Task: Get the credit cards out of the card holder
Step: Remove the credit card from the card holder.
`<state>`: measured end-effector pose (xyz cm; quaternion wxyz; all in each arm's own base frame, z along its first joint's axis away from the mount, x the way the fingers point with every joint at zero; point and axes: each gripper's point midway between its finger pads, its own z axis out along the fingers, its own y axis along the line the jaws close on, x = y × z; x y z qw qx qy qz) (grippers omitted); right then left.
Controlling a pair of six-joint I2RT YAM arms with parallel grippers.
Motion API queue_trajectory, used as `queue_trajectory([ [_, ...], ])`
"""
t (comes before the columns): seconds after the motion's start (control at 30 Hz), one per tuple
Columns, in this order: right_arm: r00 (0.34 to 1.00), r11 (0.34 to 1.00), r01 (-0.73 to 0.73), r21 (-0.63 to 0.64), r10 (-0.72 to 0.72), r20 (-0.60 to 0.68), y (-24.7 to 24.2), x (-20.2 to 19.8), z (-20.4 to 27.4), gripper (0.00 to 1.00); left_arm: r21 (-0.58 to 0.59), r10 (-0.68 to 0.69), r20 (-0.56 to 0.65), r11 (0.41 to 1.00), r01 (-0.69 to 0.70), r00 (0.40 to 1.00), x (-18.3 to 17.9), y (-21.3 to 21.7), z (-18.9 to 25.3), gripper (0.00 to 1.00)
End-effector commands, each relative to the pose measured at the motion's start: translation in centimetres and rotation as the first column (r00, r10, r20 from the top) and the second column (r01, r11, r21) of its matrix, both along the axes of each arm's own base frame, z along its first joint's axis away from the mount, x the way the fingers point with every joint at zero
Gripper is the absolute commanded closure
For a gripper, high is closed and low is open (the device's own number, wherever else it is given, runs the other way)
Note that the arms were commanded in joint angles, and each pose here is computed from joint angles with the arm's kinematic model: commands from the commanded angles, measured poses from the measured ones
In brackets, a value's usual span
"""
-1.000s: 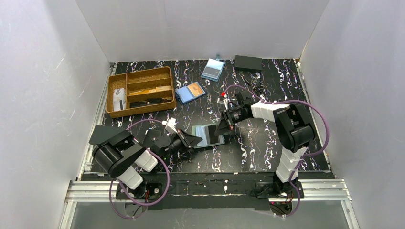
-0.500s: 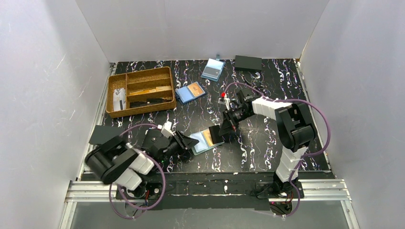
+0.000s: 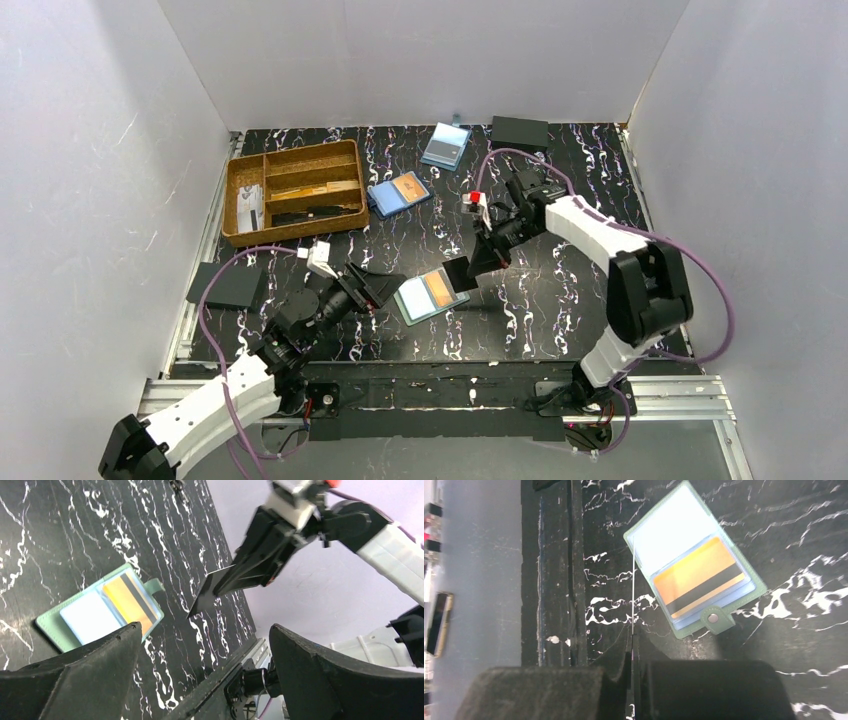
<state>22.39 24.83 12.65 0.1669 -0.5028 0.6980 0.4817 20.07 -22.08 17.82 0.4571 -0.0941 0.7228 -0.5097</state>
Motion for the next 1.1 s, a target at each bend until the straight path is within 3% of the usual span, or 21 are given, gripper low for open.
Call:
queue_trajectory([
  [0.0, 0.976, 0.999, -0.041, 0.036, 0.032, 0.215, -0.7, -0.1, 2.6, 0.99, 0.0, -0.011, -0.11, 1.0, 0.011, 0.994, -0.8, 0.1, -1.8, 0.02],
  [0.27, 0.885, 1.0, 0.021, 0.019, -0.028, 0.465, -1.6, 2.2, 6.3, 0.99, -0.269, -0.087, -0.274, 0.963, 0.01, 0.958, -1.5, -1.4, 0.4, 0.02],
  [0.4, 0.808, 0.999, -0.008, -0.037, 0.028, 0.589, -2.8, 2.4, 7.2, 0.99, -0.303, -0.133, -0.346, 0.953, 0.023, 0.929, -1.6, -2.5, 0.4, 0.02],
  [0.67, 0.593, 0.977, -0.158, -0.141, 0.208, 0.778, -4.9, 0.9, 8.1, 0.99, -0.34, -0.202, -0.458, 0.939, 0.039, 0.866, -1.4, -4.5, 0.7, 0.02],
  [1.07, 0.569, 0.975, -0.179, -0.132, 0.212, 0.794, -5.2, -0.4, 8.4, 0.99, -0.381, -0.297, -0.559, 0.921, 0.078, 0.775, -1.3, -7.4, 1.6, 0.02],
])
